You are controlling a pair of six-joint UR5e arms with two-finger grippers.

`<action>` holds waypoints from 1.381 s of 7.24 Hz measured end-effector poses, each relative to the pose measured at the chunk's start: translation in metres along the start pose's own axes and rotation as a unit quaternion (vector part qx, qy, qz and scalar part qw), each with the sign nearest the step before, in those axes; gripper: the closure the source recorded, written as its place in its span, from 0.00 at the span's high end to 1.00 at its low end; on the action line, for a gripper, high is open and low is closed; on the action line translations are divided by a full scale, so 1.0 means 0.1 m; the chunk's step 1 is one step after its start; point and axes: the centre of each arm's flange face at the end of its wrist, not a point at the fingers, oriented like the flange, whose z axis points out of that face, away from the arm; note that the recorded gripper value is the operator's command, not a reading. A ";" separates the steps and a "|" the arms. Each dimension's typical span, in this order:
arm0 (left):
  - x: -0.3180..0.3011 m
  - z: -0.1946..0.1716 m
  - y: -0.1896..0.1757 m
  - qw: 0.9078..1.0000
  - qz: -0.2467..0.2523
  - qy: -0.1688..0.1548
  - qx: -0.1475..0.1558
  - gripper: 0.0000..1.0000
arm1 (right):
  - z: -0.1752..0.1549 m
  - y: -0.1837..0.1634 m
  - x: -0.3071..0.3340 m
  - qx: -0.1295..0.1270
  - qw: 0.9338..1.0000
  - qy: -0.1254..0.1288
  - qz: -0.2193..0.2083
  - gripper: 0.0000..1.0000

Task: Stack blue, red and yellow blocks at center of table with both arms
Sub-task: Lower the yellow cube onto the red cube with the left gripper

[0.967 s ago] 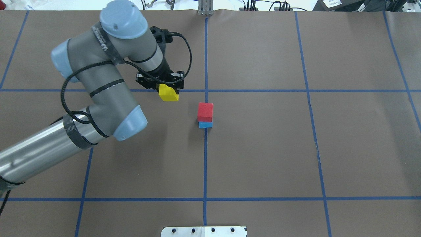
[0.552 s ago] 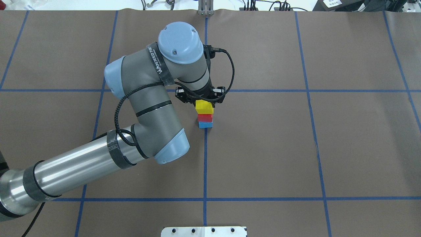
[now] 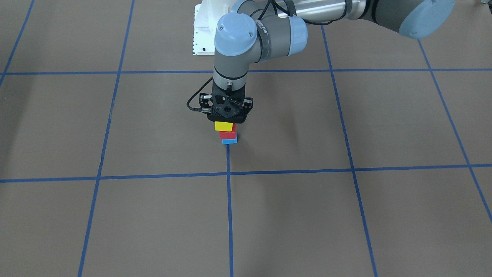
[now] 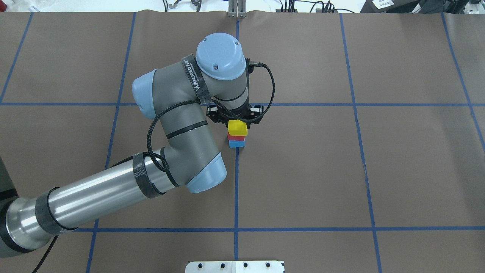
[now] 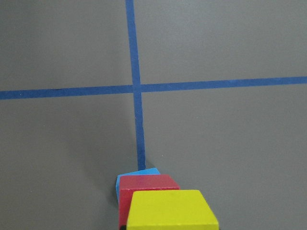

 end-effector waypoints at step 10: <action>0.03 -0.01 -0.01 1.000 -0.007 -0.019 -0.007 0.63 | 0.00 0.00 0.00 0.000 1.000 0.000 0.000 1.00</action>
